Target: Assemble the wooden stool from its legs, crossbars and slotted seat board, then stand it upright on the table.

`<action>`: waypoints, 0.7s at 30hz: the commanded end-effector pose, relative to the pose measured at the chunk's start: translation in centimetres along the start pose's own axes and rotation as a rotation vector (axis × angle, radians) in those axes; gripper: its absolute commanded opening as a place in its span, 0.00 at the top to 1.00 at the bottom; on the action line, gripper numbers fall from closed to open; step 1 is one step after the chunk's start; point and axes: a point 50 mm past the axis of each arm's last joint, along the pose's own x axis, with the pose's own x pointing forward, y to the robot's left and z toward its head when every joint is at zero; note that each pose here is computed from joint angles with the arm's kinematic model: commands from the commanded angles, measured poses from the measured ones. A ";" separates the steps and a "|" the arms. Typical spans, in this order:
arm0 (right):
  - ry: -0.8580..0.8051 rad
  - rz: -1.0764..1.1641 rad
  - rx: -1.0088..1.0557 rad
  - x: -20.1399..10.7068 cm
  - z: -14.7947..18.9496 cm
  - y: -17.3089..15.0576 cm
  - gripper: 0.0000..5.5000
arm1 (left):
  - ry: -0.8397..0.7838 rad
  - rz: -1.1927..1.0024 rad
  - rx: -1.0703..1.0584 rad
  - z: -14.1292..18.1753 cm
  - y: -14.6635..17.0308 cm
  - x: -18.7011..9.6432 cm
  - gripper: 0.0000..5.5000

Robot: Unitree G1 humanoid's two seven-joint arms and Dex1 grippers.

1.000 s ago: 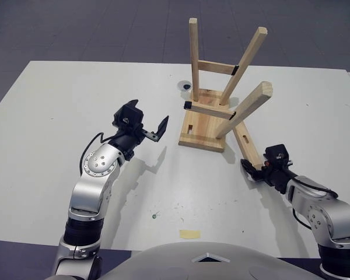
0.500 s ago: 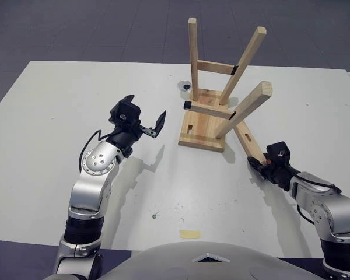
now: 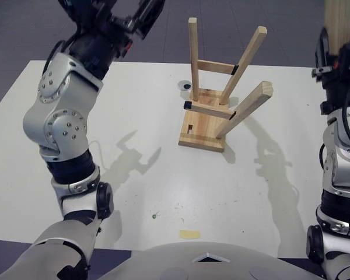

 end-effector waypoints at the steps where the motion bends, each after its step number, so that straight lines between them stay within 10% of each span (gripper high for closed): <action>1: -0.179 0.169 0.014 0.4 3.0 2.5 0.62 | -0.047 -0.156 -0.355 0.9 -2.1 1.1 0.02; 21: -0.103 0.566 0.326 -3.0 4.0 9.3 0.62 | -0.037 -0.078 -0.457 3.0 -1.9 0.3 0.10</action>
